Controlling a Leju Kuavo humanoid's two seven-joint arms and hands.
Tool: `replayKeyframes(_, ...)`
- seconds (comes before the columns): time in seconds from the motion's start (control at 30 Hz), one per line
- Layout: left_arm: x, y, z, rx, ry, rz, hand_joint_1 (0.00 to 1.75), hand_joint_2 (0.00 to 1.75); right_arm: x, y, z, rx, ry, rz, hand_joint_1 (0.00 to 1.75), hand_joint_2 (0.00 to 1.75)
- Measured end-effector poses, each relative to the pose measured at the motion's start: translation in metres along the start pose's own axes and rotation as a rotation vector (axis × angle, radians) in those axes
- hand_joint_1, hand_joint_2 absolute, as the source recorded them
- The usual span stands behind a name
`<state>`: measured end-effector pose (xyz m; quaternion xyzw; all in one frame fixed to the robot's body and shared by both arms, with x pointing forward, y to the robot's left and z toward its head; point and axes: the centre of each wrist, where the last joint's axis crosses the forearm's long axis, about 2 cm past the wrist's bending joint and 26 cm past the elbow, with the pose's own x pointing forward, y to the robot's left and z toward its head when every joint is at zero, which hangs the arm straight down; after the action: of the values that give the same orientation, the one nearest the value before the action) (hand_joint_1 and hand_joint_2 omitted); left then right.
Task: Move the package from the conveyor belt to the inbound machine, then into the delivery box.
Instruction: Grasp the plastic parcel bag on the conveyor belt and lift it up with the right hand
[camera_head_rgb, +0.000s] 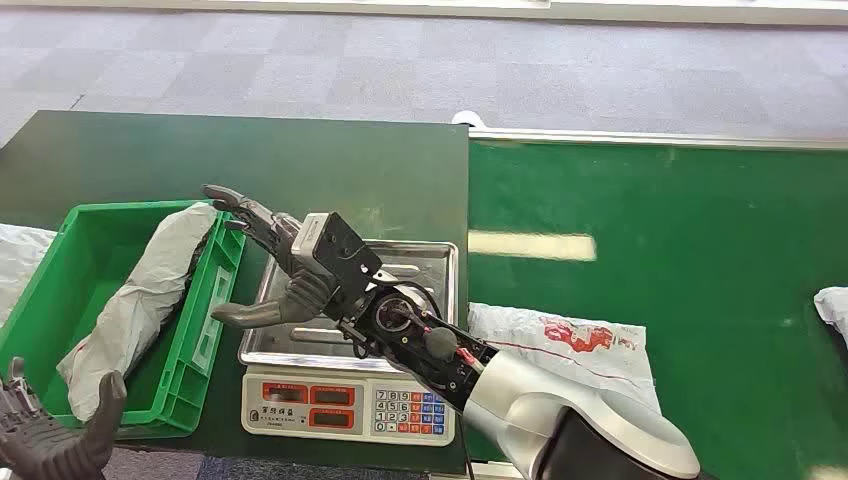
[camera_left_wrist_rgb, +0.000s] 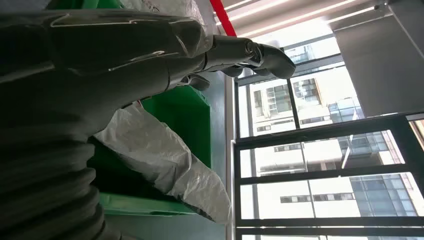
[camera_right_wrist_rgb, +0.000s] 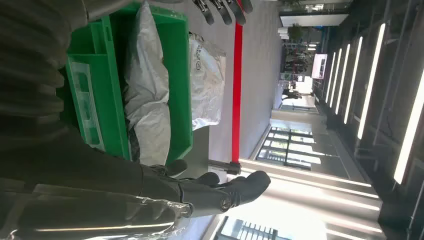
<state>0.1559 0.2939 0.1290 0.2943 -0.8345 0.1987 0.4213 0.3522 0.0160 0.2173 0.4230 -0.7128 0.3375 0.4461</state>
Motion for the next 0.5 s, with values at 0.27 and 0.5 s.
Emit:
replayKeyframes(0.27, 0.000, -0.029, -0.004, -0.247, 0.030, 0.175, 0.00, 1.75, -0.018, -0.009, 0.034, -0.119, -0.006, 0.184, 0.00, 1.75)
replayKeyframes(0.5, -0.007, -0.075, 0.010, -0.472, 0.076, 0.328, 0.00, 1.75, -0.034, -0.012, 0.148, -0.436, 0.024, 0.268, 0.00, 1.75)
